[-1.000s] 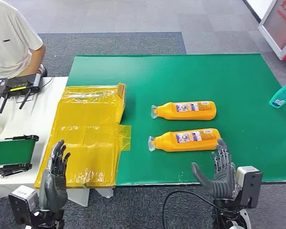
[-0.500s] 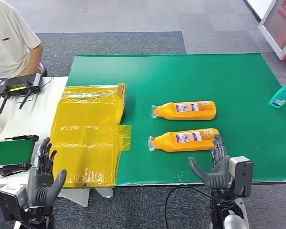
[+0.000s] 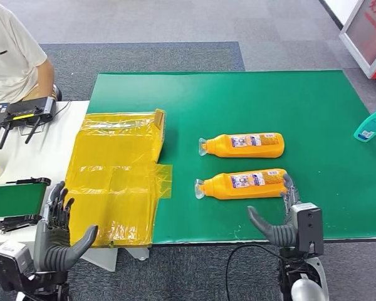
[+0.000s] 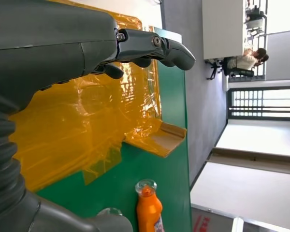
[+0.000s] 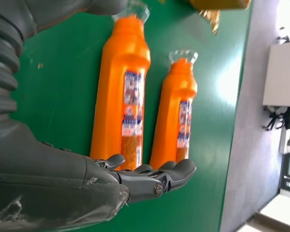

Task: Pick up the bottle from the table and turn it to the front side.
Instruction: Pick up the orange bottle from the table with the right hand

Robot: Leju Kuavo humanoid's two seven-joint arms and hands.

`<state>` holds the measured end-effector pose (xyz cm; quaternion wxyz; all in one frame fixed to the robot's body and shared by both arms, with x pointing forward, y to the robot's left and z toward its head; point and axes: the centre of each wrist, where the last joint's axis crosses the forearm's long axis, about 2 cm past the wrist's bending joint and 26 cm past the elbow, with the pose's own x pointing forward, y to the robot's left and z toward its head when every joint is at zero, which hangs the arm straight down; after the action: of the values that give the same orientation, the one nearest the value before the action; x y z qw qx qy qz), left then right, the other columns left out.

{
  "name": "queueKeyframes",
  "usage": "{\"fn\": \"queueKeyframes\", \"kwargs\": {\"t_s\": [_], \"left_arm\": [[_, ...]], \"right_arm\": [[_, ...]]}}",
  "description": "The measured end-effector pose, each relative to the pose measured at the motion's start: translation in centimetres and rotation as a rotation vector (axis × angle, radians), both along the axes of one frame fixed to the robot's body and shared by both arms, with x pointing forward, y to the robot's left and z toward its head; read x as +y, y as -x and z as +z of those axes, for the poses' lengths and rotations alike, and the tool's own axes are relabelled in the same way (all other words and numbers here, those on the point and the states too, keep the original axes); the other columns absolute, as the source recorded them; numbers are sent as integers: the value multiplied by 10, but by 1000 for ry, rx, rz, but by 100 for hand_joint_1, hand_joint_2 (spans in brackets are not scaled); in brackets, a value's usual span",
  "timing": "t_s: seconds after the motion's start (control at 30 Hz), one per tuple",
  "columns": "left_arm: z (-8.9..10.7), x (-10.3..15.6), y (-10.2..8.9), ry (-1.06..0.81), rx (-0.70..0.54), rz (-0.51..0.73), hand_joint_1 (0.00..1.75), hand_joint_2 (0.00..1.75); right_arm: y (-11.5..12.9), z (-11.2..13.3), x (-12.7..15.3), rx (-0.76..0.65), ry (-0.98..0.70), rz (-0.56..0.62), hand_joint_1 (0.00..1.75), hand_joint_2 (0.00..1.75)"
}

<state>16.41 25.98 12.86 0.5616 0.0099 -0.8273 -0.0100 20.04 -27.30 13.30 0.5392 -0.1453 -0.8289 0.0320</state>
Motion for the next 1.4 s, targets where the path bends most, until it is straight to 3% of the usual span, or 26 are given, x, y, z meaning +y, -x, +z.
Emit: {"fn": "queueKeyframes", "kwargs": {"t_s": [0.27, 0.43, 0.6, 0.8, 1.0, 1.4], "left_arm": [[-1, 1, 1, 0, 13, -48, 0, 175], [-1, 1, 0, 9, 22, -65, 0, 175], [2, 0, -5, 9, 19, -106, 0, 175], [3, -1, -15, 18, 4, -124, 0, 175], [4, -7, -23, 76, -14, -180, 0, 175], [8, -19, -33, 92, -38, -238, 0, 175]], "right_arm": [[-19, 11, -19, 120, 445, -82, 0, 175], [-26, 13, -24, 158, 514, -84, 0, 175], [-77, 22, -45, 340, 849, -24, 0, 175], [-130, 30, -51, 462, 1016, 28, 0, 175], [-171, 34, -52, 574, 1139, -5, 0, 175], [-207, 21, -56, 761, 1367, -68, 0, 175]]}}
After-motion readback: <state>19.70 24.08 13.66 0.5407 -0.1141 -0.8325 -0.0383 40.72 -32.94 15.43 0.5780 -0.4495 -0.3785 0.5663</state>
